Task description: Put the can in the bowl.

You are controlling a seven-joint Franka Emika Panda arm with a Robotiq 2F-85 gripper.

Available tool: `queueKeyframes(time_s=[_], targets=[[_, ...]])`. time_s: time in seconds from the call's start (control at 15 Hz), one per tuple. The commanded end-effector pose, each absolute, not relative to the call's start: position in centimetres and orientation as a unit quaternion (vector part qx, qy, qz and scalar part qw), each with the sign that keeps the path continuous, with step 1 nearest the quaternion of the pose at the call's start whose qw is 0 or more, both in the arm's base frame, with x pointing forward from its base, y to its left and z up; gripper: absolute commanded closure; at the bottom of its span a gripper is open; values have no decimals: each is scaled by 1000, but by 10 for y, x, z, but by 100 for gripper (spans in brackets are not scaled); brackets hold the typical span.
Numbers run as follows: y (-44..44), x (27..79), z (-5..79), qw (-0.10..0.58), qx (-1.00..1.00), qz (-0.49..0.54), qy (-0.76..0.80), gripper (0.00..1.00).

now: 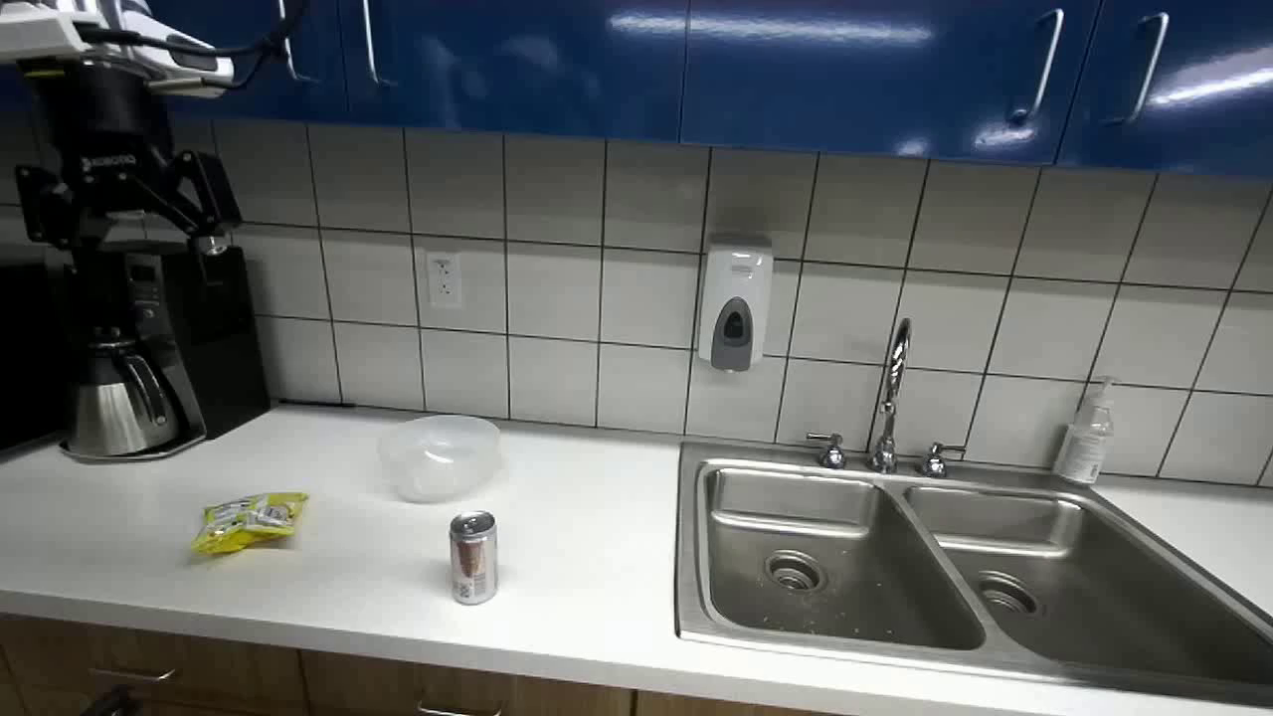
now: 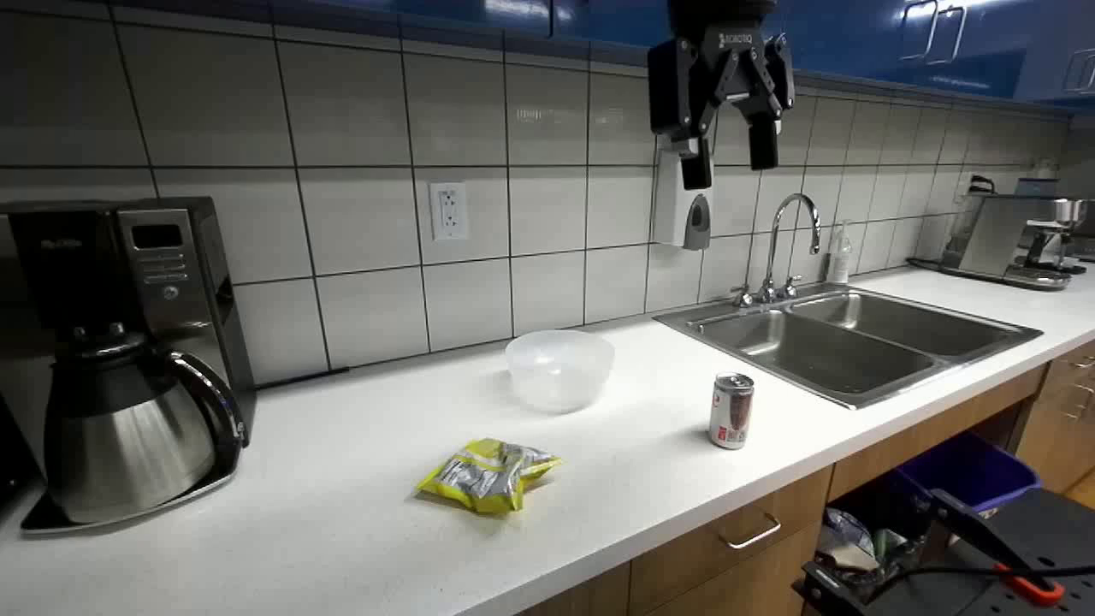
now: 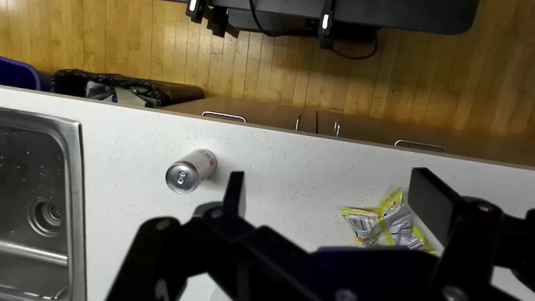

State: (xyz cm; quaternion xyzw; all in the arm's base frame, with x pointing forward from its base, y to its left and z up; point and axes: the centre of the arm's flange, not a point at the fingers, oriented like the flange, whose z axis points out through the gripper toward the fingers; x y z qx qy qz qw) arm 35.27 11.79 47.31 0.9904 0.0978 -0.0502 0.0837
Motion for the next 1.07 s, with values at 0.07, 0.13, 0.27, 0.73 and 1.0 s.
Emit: queueKeyframes(time_s=[0.07,0.13,0.27,0.73,1.0], targets=[[118,353,473,84,990,-50,98,0],[118,353,473,84,990,-50,98,0],[118,353,473,84,990,-50,98,0],[118,353,473,84,990,-50,98,0],[114,356,464,92,990,-50,91,0]])
